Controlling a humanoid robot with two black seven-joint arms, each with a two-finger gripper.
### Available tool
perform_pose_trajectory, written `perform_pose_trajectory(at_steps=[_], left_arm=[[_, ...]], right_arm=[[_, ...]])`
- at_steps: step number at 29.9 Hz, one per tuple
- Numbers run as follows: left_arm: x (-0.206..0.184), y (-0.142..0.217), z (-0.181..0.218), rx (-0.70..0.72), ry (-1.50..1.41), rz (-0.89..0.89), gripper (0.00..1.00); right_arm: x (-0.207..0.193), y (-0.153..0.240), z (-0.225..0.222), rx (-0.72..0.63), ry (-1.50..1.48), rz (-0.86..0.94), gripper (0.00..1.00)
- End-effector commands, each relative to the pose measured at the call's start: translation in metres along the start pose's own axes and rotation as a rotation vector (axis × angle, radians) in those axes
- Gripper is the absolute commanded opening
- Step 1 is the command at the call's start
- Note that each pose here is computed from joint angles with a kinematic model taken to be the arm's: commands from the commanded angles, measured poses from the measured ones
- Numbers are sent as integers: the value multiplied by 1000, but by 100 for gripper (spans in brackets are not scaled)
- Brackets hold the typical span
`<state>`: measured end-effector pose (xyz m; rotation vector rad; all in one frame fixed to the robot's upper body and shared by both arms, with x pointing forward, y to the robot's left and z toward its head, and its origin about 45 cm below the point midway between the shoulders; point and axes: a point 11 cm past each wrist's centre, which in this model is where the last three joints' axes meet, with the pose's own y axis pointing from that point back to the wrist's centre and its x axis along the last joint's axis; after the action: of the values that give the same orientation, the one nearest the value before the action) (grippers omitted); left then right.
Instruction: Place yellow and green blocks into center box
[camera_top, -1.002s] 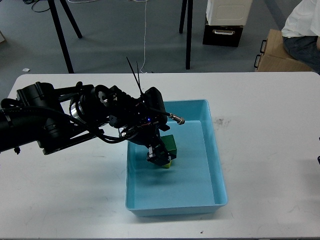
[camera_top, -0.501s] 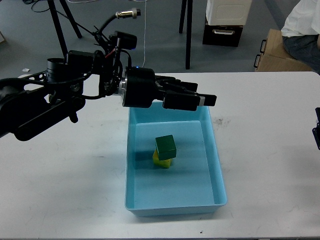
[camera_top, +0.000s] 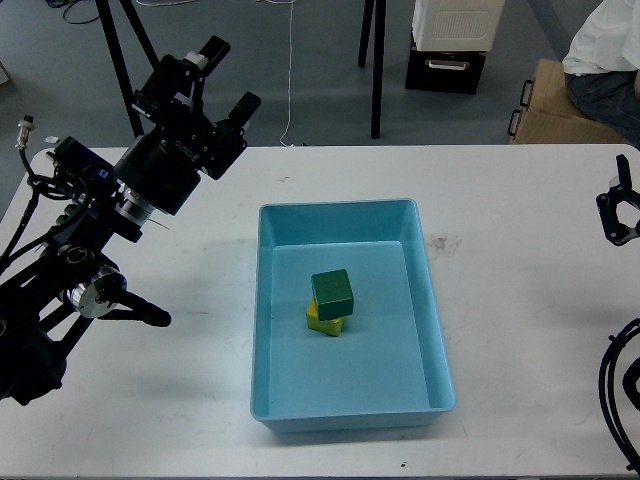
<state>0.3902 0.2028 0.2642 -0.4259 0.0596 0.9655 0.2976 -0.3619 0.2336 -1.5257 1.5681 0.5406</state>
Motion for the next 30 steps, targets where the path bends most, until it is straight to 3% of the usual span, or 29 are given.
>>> perform_pose_trajectory(at_steps=[1,5,11,22,30], left_arm=[[21,37,-18,7,179,158,100],[18,63,-37,11,305,228,100],[19,91,-30,-90,556,368,100],[15,97,-48,-162,886,507,100],[5,97,-49,-151,973,537,100]], right_arm=[[7,1,7,10,-163,56,99],[1,9,38,-28,-281,85,99],[-7,20,72,-116,-365,94,99],[7,45,74,-108,-410,141,99],[9,55,82,-114,-538,156,99]])
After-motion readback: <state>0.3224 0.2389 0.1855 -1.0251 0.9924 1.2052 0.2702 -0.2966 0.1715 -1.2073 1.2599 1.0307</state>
